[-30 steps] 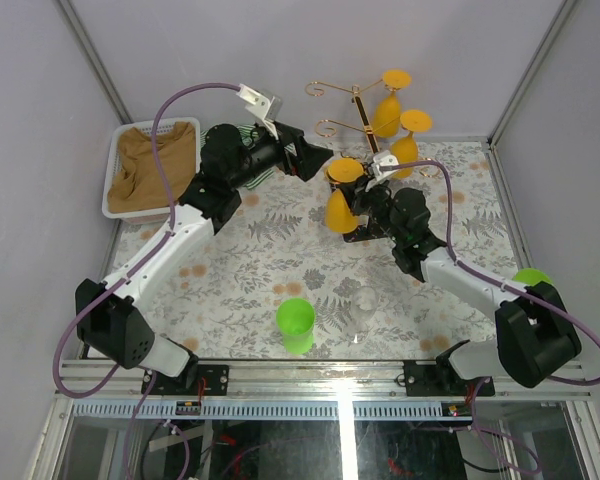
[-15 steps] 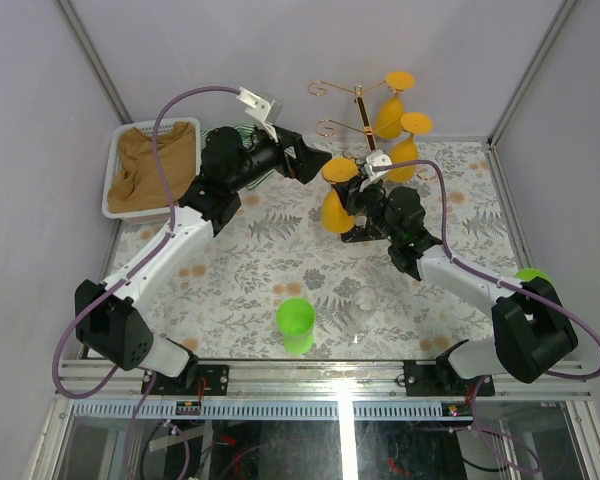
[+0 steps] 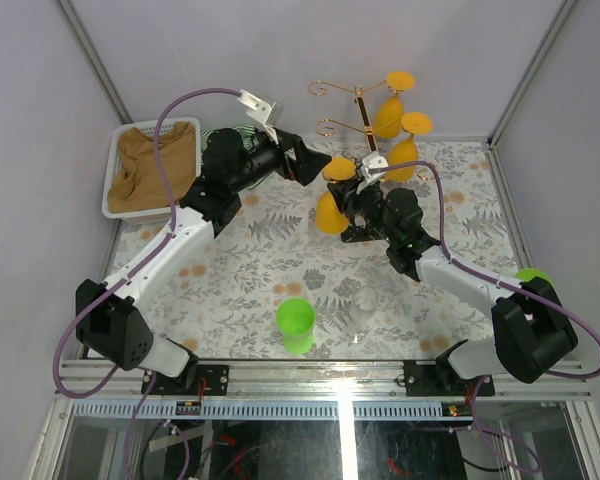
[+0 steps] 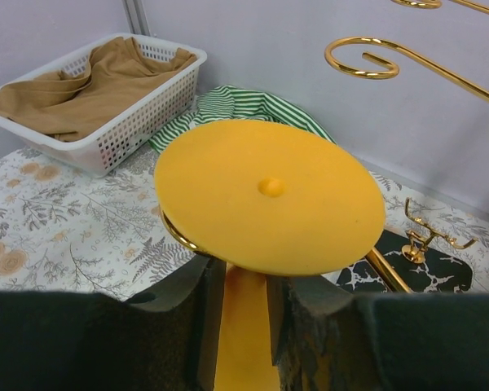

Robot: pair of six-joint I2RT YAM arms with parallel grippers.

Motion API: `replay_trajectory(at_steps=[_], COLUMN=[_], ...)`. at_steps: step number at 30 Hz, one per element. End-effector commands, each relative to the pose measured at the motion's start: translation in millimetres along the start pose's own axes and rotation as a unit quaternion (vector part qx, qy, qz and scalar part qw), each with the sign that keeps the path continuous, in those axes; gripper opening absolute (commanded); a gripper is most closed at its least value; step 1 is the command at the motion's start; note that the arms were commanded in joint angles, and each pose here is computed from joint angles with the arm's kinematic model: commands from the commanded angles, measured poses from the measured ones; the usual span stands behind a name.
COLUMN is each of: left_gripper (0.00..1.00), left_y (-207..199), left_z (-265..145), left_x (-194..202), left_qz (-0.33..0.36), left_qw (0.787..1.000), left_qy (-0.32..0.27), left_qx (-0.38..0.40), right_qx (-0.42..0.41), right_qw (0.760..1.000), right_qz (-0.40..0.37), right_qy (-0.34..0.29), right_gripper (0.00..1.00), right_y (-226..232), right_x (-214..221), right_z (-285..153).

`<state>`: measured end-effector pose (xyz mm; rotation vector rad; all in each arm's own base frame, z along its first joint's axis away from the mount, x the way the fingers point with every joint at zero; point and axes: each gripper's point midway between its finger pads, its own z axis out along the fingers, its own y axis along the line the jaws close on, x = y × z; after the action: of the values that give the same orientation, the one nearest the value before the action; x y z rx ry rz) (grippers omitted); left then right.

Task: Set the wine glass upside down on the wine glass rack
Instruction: Turn the wine glass upside down at the wine rack.

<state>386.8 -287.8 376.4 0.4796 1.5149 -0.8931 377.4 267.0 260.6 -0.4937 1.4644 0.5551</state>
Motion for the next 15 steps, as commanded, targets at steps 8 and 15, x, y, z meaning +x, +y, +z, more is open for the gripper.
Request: replay_trajectory(at_steps=[8, 15], left_gripper=[0.99, 1.00], left_y=[-4.7, -4.3], left_z=[-5.6, -6.7], left_x=[-12.7, -11.6], left_qz=[0.011, 0.010], left_qw=[1.000, 1.000], left_qy=[-0.025, -0.026], left_qx=[0.002, 0.003], right_qx=[-0.030, -0.036], right_qw=[0.998, 0.998], right_qz=[-0.021, -0.030], right_qy=[-0.042, -0.047], right_gripper=[0.34, 0.35], right_y=[16.6, 21.2], right_x=[-29.4, -32.9], right_z=[1.0, 0.9])
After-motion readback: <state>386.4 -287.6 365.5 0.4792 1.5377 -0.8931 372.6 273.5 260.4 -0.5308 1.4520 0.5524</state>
